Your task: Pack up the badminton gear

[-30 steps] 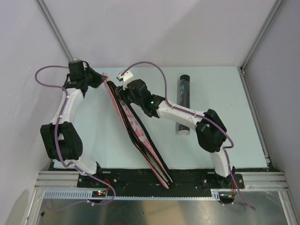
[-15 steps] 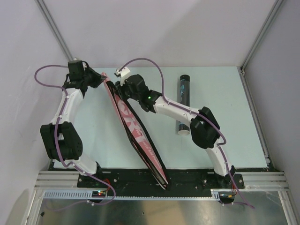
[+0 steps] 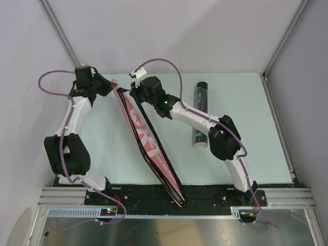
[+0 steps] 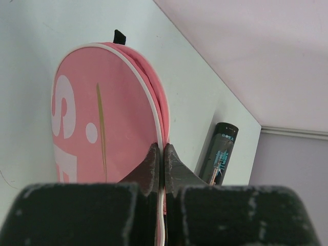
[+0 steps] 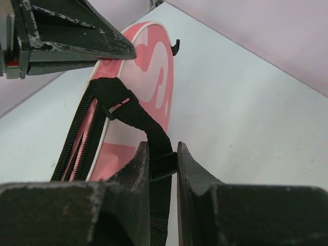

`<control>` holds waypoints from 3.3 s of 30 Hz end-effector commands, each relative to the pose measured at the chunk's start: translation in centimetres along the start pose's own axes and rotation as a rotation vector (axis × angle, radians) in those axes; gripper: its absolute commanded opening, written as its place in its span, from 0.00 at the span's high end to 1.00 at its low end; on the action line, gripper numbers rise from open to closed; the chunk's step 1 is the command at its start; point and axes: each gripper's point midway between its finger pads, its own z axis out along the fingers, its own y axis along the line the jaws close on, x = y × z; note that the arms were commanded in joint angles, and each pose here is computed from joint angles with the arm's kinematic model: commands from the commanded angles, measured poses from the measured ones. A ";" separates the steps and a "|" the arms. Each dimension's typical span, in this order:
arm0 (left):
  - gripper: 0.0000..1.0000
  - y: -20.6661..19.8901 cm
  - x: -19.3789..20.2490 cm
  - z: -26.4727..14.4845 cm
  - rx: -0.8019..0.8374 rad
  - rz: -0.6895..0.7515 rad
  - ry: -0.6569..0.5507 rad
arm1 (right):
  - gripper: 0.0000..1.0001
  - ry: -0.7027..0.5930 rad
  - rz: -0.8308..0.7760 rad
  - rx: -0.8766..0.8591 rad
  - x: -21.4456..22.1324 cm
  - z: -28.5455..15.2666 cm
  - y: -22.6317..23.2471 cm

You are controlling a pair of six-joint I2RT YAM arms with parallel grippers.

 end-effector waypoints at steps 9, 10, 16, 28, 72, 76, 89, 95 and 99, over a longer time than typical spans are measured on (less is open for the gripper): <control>1.00 0.1 0.3 -0.7 -0.006 0.034 -0.001 | 1.00 -0.165 -0.071 -0.098 -8.9 -4.6 4.5; 1.00 0.2 0.3 -0.7 -0.008 0.033 -0.002 | 1.00 -0.172 -0.075 -0.100 -9.3 -4.8 4.7; 1.00 0.3 0.2 -0.8 -0.014 0.031 -0.010 | 1.00 -0.165 -0.078 -0.181 -10.7 -6.3 6.7; 1.00 0.2 0.4 -0.6 -0.008 0.012 0.002 | 0.79 0.118 0.158 -0.382 -4.0 -5.7 12.4; 1.00 -2.3 2.2 -0.8 0.218 0.121 0.101 | 0.53 0.075 0.624 -0.484 -5.7 -2.4 3.1; 1.00 -2.8 2.4 -0.9 0.251 0.121 0.105 | 0.53 0.072 0.650 -0.505 -5.2 -1.8 3.3; 1.00 -3.3 2.7 -0.5 0.321 0.098 0.104 | 0.60 0.064 0.745 -0.513 -3.9 -0.4 2.5; 1.00 -3.3 2.7 -0.4 0.324 0.106 0.100 | 0.63 0.059 0.779 -0.504 -3.5 -0.5 1.7; 1.00 -3.2 2.7 -0.4 0.330 0.119 0.099 | 0.62 0.043 0.784 -0.510 -4.1 -1.1 1.4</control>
